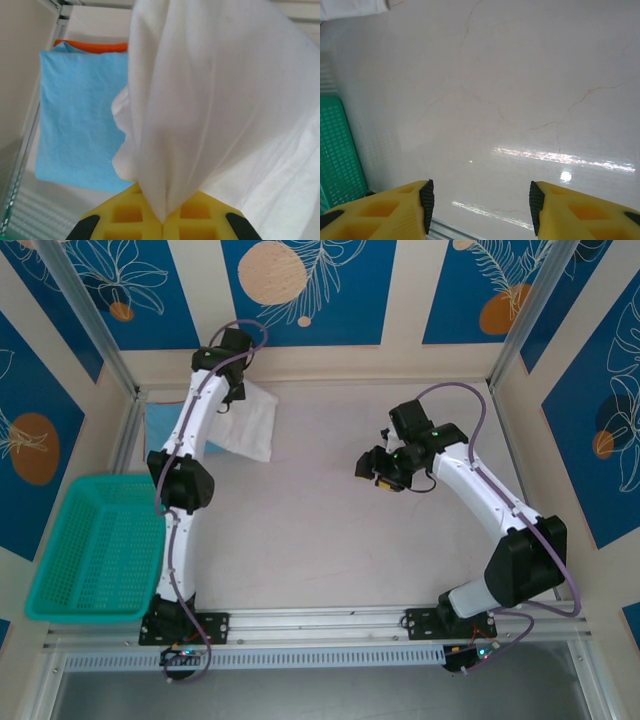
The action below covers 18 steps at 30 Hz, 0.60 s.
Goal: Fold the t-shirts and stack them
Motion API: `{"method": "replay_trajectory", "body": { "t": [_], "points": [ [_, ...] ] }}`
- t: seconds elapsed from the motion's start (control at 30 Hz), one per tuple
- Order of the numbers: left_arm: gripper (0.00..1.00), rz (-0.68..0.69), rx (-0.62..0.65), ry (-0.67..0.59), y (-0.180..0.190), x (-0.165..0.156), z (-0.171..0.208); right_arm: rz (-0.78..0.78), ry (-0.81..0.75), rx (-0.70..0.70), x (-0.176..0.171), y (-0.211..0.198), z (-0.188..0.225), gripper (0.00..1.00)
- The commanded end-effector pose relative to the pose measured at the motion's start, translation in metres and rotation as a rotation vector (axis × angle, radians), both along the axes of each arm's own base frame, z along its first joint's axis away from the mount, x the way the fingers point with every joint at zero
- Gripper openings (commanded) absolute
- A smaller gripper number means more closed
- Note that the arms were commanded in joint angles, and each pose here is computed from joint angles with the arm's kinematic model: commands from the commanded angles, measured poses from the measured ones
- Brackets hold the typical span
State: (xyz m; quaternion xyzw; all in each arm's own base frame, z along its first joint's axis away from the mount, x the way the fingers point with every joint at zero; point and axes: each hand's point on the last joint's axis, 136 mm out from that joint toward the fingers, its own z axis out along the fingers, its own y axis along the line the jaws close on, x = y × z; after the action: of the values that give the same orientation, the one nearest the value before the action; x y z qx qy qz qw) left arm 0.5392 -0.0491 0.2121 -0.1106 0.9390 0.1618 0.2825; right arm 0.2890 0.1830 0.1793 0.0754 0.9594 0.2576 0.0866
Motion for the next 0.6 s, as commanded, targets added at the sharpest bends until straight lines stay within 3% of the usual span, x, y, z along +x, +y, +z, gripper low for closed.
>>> {"method": "replay_trajectory", "body": {
  "t": [0.0, 0.17, 0.33, 0.57],
  "points": [
    [0.0, 0.014, -0.019, -0.112, 0.017, -0.004, 0.053, 0.001, 0.01, -0.012, 0.001, 0.003, 0.005, 0.56],
    [0.0, 0.036, 0.033, -0.071, 0.044, -0.011, 0.053, 0.013, 0.02, -0.027, 0.002, 0.007, 0.004, 0.56],
    [0.0, 0.103, -0.013, -0.083, 0.079, -0.013, 0.056, 0.019, 0.025, -0.033, 0.004, 0.01, 0.004, 0.56],
    [0.0, 0.123, -0.044, -0.02, 0.114, -0.003, 0.024, 0.041, 0.042, -0.049, 0.006, 0.016, 0.003, 0.56]
  ]
}}
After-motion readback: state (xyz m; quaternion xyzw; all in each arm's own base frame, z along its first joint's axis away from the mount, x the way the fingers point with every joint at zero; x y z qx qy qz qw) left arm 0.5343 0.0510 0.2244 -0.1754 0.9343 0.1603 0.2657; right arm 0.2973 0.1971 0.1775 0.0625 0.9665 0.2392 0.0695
